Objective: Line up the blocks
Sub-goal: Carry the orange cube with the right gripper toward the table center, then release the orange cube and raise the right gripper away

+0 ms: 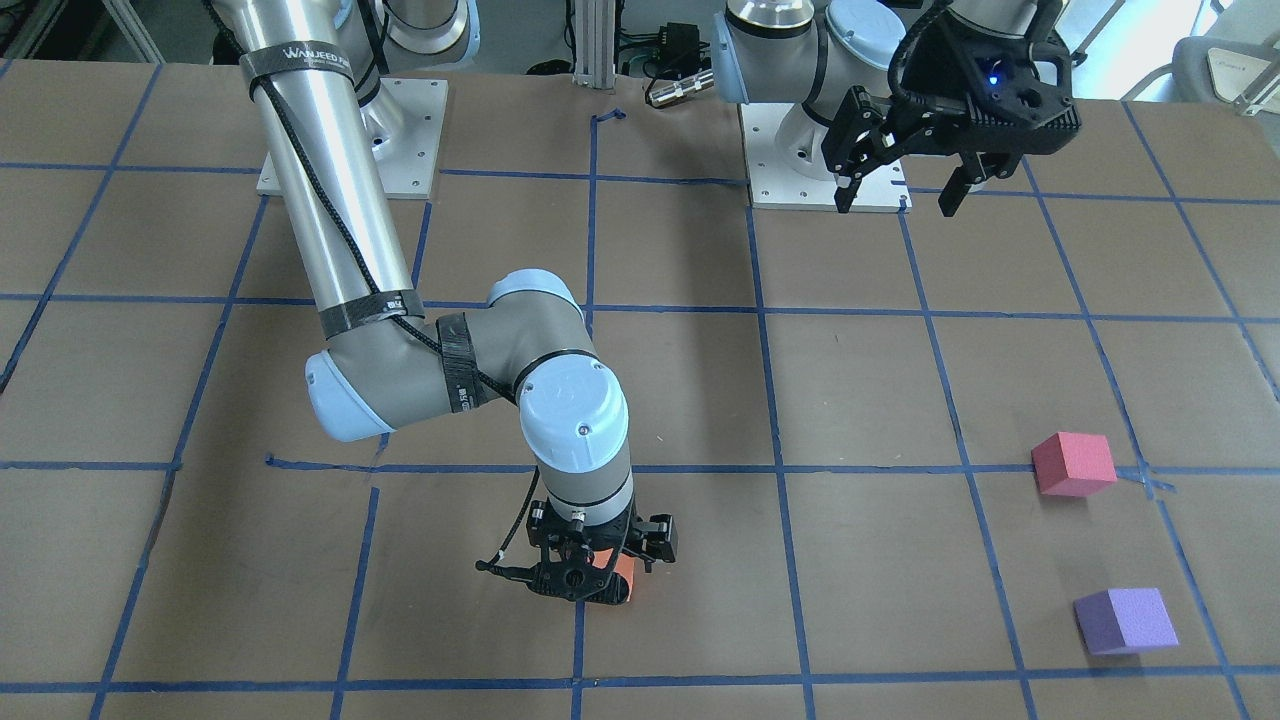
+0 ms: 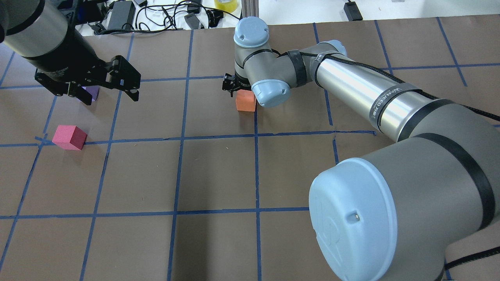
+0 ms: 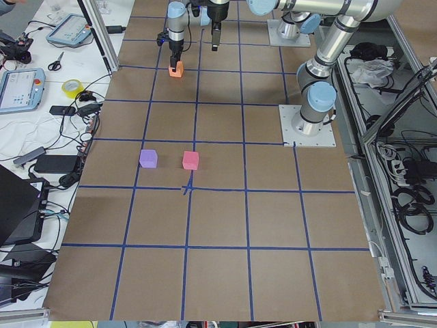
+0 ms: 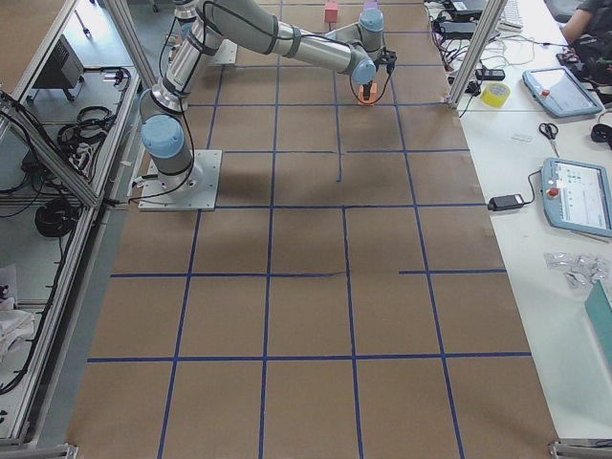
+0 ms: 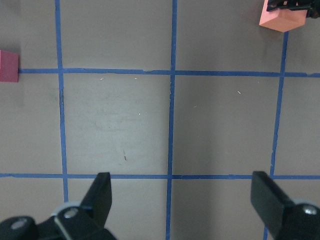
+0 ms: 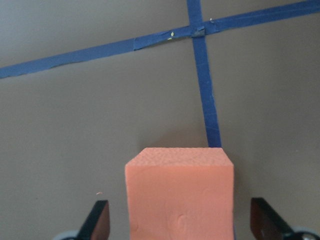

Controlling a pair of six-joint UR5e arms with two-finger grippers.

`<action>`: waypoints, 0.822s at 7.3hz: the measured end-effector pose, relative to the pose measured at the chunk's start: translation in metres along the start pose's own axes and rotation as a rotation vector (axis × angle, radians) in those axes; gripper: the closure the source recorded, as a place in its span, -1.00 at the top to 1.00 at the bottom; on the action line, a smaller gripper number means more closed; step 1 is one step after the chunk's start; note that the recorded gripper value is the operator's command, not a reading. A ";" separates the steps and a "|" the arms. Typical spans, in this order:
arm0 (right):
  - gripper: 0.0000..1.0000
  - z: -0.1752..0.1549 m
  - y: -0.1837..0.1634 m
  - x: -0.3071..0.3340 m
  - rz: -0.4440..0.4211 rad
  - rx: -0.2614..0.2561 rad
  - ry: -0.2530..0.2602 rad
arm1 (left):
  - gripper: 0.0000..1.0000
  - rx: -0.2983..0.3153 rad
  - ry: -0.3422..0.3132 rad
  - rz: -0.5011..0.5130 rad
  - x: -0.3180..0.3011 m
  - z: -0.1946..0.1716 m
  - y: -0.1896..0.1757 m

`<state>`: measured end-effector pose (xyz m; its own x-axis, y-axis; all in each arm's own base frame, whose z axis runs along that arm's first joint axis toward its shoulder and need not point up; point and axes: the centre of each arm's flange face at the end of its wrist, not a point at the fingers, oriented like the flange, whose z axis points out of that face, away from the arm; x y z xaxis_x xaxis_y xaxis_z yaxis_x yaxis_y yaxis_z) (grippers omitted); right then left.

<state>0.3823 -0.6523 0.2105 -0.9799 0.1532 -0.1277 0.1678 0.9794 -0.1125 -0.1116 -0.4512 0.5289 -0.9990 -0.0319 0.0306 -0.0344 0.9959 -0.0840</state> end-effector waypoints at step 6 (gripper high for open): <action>1.00 -0.175 -0.001 0.060 -0.171 -0.020 0.023 | 1.00 -0.004 0.005 0.025 0.008 0.009 -0.005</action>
<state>0.3045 -0.6213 0.3754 -0.9962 -0.0132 -0.0862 -0.0036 0.9938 -0.1109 -0.1197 -0.4571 0.5208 -0.9994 -0.0062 0.0335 -0.0089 0.9967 -0.0809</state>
